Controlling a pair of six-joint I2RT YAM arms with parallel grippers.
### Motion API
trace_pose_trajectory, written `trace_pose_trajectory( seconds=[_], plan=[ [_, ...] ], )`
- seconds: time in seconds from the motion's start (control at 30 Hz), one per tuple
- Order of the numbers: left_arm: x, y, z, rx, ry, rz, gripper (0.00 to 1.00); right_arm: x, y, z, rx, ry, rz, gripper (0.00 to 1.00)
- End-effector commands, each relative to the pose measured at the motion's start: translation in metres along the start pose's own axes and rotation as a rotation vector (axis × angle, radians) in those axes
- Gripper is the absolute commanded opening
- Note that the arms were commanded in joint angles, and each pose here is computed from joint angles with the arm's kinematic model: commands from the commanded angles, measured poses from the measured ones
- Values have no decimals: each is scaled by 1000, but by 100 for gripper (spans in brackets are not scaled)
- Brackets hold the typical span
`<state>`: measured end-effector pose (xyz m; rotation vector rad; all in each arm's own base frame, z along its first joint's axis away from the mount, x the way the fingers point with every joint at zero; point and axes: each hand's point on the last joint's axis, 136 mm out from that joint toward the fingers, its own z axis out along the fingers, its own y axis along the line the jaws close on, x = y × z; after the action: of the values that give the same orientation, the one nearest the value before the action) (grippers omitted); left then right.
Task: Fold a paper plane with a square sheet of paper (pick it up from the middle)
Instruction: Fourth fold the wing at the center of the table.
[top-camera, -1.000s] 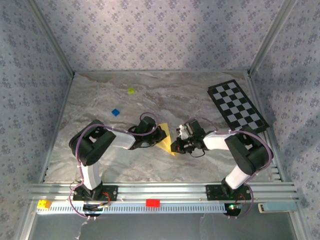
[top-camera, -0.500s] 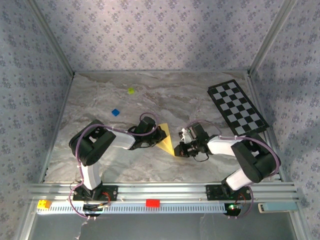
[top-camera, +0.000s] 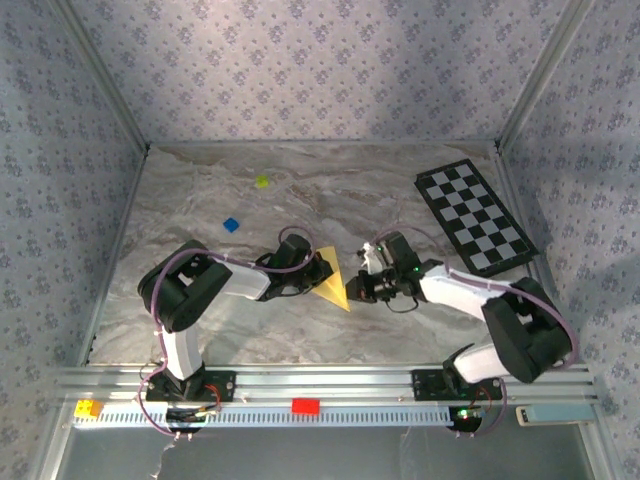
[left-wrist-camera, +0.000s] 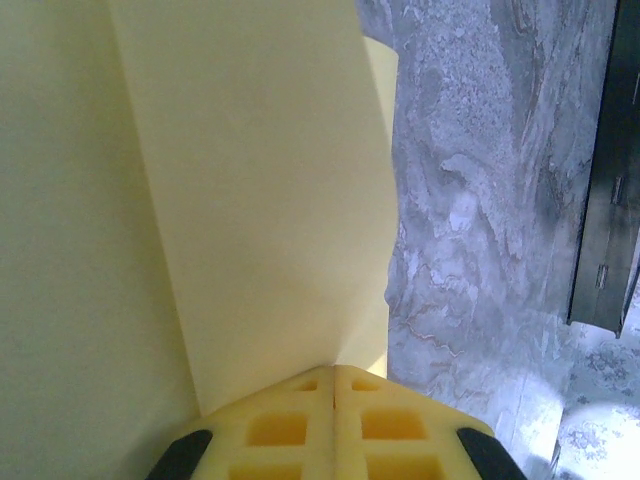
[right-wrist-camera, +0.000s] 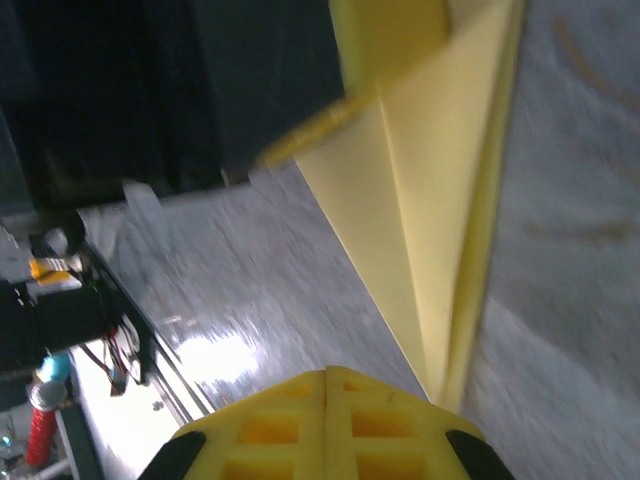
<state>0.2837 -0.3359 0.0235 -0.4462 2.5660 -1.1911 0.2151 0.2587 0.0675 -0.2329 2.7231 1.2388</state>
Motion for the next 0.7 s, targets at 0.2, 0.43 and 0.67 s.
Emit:
trace_pose_trajectory(
  seconds=[0.2,0.43,0.67],
  plan=[
    [13,42,-4,-149,-14,-41,0,-31,-8,32,42,17,106,1],
    [12,41,-3,-144,-16,-37,0,-36,-13,42,22,23,140,1],
    [11,35,-3,-132,-12,-21,0,-18,-41,53,95,84,180,1]
  ],
)
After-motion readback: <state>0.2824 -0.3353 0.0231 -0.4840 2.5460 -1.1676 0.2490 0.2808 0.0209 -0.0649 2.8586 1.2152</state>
